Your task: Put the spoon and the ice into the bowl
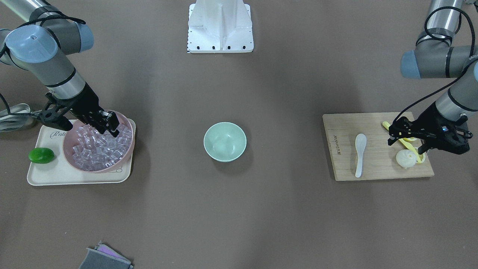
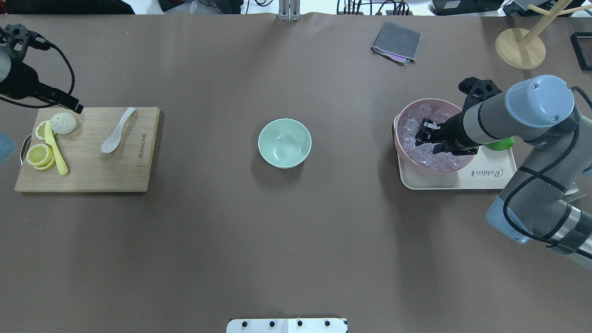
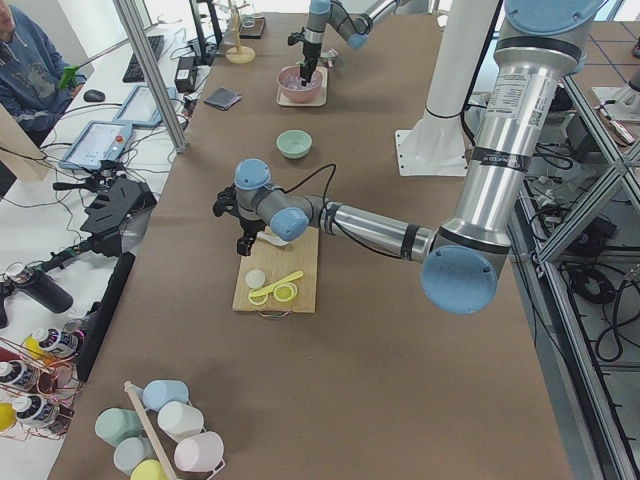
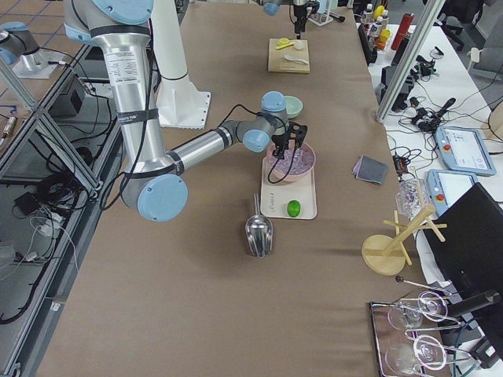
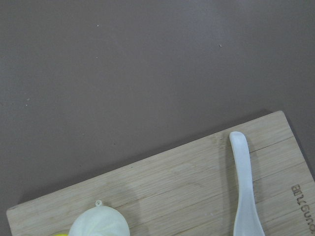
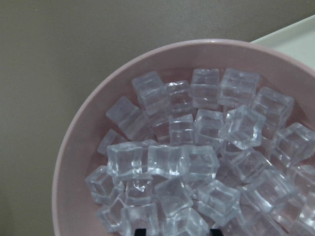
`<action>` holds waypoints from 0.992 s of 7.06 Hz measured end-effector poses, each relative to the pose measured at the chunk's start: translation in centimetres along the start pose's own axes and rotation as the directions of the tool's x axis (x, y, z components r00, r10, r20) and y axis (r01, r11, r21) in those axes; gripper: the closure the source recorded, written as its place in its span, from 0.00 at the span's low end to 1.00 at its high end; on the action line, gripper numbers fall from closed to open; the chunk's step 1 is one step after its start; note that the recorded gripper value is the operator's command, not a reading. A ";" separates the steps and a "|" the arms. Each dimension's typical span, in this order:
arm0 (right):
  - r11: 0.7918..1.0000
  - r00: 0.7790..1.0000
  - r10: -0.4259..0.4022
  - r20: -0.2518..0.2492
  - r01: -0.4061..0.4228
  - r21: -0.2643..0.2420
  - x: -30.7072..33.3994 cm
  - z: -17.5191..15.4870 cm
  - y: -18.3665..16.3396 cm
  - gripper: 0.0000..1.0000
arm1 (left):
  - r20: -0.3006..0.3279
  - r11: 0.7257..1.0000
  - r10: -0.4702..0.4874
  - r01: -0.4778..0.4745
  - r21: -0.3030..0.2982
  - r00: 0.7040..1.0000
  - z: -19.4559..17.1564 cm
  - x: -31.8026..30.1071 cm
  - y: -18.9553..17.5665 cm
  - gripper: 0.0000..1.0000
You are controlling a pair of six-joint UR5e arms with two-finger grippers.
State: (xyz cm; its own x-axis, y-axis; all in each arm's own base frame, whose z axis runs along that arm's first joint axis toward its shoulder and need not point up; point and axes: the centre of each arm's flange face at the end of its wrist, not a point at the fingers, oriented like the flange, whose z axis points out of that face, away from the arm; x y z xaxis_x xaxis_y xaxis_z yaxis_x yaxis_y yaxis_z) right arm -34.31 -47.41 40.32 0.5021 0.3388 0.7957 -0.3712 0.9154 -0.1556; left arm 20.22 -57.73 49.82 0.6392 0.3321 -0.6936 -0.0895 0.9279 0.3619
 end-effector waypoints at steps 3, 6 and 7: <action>1.000 1.000 0.002 -0.008 -0.002 0.011 0.0 0.5 0.1 0.51 | 0.002 1.000 -0.003 0.003 -0.004 1.000 0.1 -0.3 0.3 0.03; 1.000 1.000 0.004 -0.019 -0.004 0.010 0.2 1.1 0.1 0.68 | 0.003 1.000 -0.004 0.004 -0.007 1.000 0.2 -0.5 0.5 0.03; 1.000 1.000 0.005 -0.023 -0.005 0.009 0.4 1.2 0.1 0.89 | 0.003 1.000 -0.004 0.004 -0.007 1.000 0.2 -0.5 0.5 0.03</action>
State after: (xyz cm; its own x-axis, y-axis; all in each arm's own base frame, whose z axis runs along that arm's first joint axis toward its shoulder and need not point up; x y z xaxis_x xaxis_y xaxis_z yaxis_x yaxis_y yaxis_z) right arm -35.09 -47.45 41.38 0.5181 0.3482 0.7812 -0.3807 0.9118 -0.1539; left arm 20.05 -57.41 50.47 0.6420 0.3280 -0.6930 -0.0922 0.9303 0.3549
